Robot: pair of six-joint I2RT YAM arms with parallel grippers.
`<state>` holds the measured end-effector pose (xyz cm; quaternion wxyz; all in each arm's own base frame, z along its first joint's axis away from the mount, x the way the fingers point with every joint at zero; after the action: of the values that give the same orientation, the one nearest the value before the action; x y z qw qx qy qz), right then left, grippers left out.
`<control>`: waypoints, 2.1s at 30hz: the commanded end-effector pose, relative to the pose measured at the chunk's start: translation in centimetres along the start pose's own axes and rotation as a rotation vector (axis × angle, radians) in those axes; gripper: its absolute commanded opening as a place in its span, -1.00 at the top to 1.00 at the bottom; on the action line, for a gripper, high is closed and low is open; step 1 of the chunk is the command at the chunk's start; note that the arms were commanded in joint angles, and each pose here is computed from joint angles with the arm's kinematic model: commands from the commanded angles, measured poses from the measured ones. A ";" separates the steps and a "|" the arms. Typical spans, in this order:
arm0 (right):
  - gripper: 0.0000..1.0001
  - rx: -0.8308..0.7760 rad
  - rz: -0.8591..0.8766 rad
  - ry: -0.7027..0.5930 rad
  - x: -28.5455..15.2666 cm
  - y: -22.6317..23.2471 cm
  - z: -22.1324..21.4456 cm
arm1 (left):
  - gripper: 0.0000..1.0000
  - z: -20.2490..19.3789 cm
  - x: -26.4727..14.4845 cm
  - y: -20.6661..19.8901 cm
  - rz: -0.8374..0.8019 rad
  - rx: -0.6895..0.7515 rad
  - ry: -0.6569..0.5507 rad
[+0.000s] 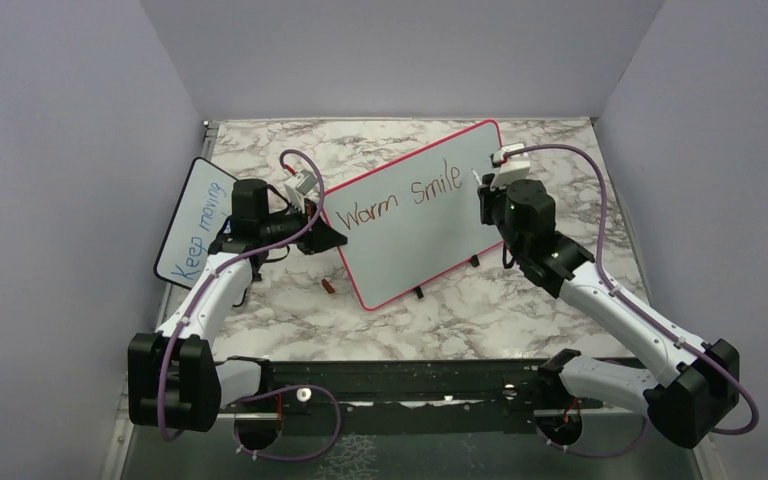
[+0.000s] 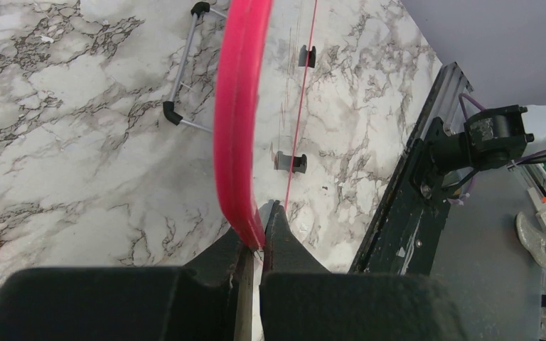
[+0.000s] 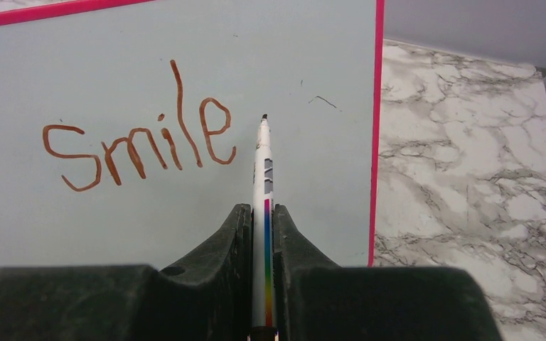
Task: Write a sentence on the whiteboard
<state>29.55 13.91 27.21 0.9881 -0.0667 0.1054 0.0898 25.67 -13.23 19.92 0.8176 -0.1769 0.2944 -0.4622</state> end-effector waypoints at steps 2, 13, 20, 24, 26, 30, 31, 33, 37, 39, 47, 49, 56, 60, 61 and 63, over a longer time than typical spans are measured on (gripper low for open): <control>0.99 0.023 0.019 -0.046 1.1 0.2 0.9 | 1.00 -1.3 -0.2 2.1 0.114 0.030 0.033; 0.99 0.029 0.025 -0.048 2.1 0.2 0.8 | 1.00 -1.3 -0.1 2.1 0.111 0.031 0.034; 0.99 0.039 0.022 -0.051 2.4 0.1 0.7 | 1.00 -1.4 -0.1 2.1 0.110 0.027 0.036; 0.99 0.039 0.029 -0.046 2.7 0.1 0.5 | 1.00 -1.3 -0.1 2.1 0.107 0.029 0.035; 0.99 0.039 0.035 -0.042 2.8 0.2 0.4 | 1.00 -1.3 -0.1 2.1 0.106 0.030 0.036; 0.99 0.040 0.046 -0.042 3.0 0.4 0.4 | 1.00 -1.3 -0.1 2.1 0.103 0.029 0.036; 0.99 0.039 0.050 -0.041 3.0 0.4 0.5 | 1.00 -1.3 -0.1 2.1 0.104 0.029 0.036; 0.99 0.039 0.062 -0.044 3.0 0.6 0.6 | 1.00 -1.4 -0.1 2.0 0.103 0.030 0.037; 0.99 0.043 0.090 -0.058 2.9 0.9 1.0 | 1.00 -1.4 -0.1 2.0 0.103 0.030 0.036; 0.99 0.043 0.100 -0.057 2.9 1.0 1.0 | 1.00 -1.3 -0.1 2.0 0.103 0.029 0.036; 0.99 0.040 0.138 -0.039 2.6 1.4 0.8 | 1.00 -1.3 -0.1 2.0 0.106 0.030 0.036; 0.99 0.043 0.142 -0.032 2.5 1.4 0.7 | 1.00 -1.3 -0.1 2.1 0.108 0.029 0.036; 0.99 0.044 0.142 0.010 1.9 1.3 -0.3 | 1.00 -1.3 -0.1 2.1 0.111 0.029 0.035; 0.99 0.039 0.135 0.039 1.6 1.1 -1.0 | 1.00 -1.3 -0.1 2.1 0.112 0.027 0.034; 0.99 0.038 0.135 0.046 1.5 1.1 -1.2 | 1.00 -1.3 -0.1 2.1 0.112 0.027 0.035; 0.99 0.037 0.132 0.057 1.4 1.1 -1.5 | 1.00 -1.3 -0.1 2.1 0.113 0.028 0.034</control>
<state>31.21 15.03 26.11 0.9826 -0.0455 0.1135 0.1398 25.65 -13.24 19.90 0.8171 -0.1775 0.2953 -0.4623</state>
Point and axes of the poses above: each gripper's point midway between its finger pads, its own x axis out along the fingers, its own y axis along the line the jaws close on, z = x × y, the point moved 5 cm from there along -x, back along the fingers, and after that the axes turned 2 degrees about -x, right-handed, at the moved point
